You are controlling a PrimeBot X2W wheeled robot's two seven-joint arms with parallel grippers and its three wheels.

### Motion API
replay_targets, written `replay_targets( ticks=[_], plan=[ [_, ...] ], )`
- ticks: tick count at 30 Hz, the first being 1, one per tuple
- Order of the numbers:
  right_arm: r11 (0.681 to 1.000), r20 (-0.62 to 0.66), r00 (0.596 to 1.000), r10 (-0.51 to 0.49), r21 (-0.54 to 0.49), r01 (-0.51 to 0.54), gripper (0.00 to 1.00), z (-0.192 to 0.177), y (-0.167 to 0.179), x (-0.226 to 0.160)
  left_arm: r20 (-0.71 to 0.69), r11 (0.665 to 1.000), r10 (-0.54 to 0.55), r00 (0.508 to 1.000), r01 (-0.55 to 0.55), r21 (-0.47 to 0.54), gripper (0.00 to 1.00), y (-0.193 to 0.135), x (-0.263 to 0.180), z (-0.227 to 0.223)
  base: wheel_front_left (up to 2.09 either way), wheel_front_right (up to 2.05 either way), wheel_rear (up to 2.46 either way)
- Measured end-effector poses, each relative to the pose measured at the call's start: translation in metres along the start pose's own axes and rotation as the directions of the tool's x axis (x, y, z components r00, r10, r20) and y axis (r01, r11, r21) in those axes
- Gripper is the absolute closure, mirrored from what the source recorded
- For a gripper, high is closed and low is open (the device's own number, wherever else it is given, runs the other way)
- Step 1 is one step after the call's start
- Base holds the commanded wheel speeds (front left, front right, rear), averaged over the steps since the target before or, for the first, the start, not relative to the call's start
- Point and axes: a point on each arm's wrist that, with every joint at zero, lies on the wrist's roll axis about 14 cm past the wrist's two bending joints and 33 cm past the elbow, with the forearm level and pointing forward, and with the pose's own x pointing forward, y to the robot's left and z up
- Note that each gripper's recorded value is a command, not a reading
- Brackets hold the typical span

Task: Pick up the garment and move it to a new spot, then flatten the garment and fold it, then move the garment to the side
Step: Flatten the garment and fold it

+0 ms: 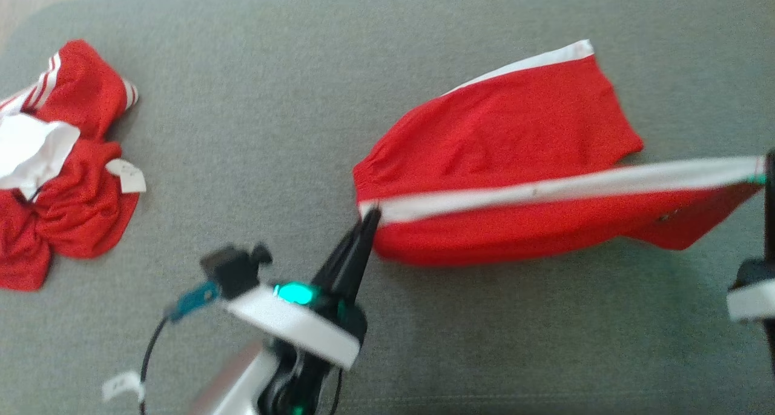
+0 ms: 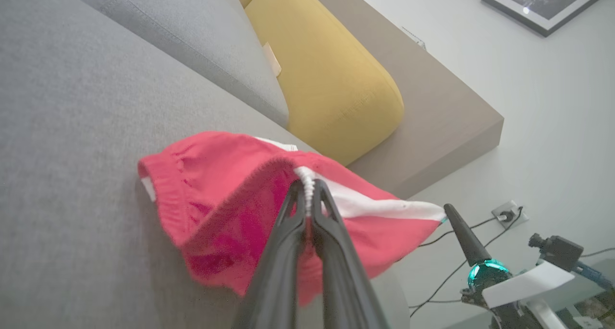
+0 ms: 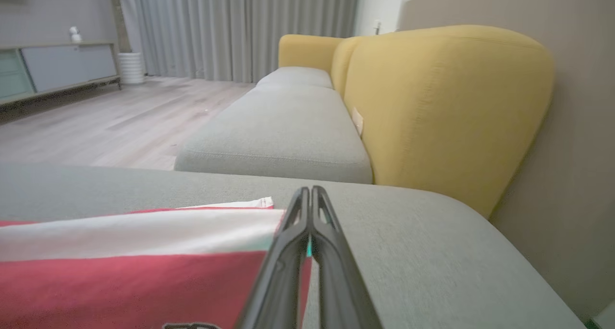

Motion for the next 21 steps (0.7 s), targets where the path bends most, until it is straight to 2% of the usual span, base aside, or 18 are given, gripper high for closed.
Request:
replay_targets(
  ticks=[3,8,15,21],
  plan=[
    [0.995,-0.019,0.999,0.046,-0.087,-0.048,1.0,-0.005,0.006,0.03,0.018,1.0,-0.006,1.0,0.006,-0.009,1.0,0.004,0.022,0.011,0.0,0.0,0.0],
    [0.98,-0.037,0.992,0.12,-0.157,-0.124,1.0,-0.011,0.022,0.082,0.008,0.998,0.054,0.998,-0.054,-0.016,1.0,0.034,0.046,0.018,0.0,0.0,0.0],
    [0.938,-0.134,0.974,0.181,-0.275,-0.212,1.0,-0.036,0.032,0.144,-0.008,0.99,0.1,0.995,-0.1,-0.103,1.0,0.056,0.069,0.016,0.0,0.0,0.0],
    [0.902,-0.204,0.956,0.21,-0.337,-0.27,1.0,-0.054,0.041,0.182,-0.005,0.986,0.125,0.992,-0.125,-0.111,1.0,0.071,0.081,0.023,0.0,0.0,0.0]
  ],
)
